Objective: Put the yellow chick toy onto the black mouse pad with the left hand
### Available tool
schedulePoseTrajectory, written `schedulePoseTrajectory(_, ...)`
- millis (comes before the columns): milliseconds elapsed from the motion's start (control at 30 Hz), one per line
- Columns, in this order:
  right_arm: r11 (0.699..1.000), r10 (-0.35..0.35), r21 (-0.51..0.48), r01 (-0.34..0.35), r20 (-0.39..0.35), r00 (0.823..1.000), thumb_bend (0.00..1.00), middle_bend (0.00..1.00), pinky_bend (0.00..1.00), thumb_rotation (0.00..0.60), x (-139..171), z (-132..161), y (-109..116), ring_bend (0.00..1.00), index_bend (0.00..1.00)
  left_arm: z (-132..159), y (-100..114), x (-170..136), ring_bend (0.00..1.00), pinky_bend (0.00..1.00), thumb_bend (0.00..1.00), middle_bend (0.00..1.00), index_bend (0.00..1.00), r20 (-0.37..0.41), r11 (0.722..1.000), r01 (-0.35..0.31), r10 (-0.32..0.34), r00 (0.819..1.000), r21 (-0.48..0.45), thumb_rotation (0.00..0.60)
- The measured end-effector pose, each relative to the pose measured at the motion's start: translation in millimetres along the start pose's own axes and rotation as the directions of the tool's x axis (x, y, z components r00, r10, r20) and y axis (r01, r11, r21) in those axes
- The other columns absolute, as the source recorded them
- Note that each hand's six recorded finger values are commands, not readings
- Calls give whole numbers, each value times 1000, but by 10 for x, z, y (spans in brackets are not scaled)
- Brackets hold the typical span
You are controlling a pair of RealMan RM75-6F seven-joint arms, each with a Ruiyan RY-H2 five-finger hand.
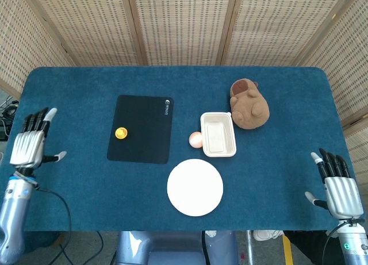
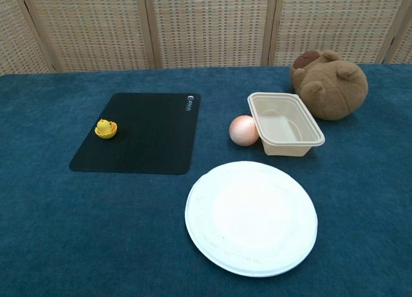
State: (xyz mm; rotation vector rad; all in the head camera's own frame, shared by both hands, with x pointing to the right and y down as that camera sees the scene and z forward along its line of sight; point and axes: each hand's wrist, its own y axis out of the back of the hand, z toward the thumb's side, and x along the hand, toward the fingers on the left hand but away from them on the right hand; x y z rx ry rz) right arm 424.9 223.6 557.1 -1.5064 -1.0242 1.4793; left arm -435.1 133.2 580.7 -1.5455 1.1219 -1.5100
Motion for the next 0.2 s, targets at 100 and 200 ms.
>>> schedulePoseTrajectory(100, 1000, -7, 0, 7, -3, 1000, 0, 0, 0, 600, 16, 11, 14, 0, 77, -150, 7, -391, 0, 0, 117, 0, 0, -20, 1000, -2, 2, 1000, -4, 600)
schedulePoseTrajectory(200, 1000, -15, -4, 15, -13, 1000, 0, 0, 0, 600, 36, 42, 38, 0, 77, -172, -23, -607, 0, 0, 116, 0, 0, 0, 1000, 17, -17, 1000, -3, 600)
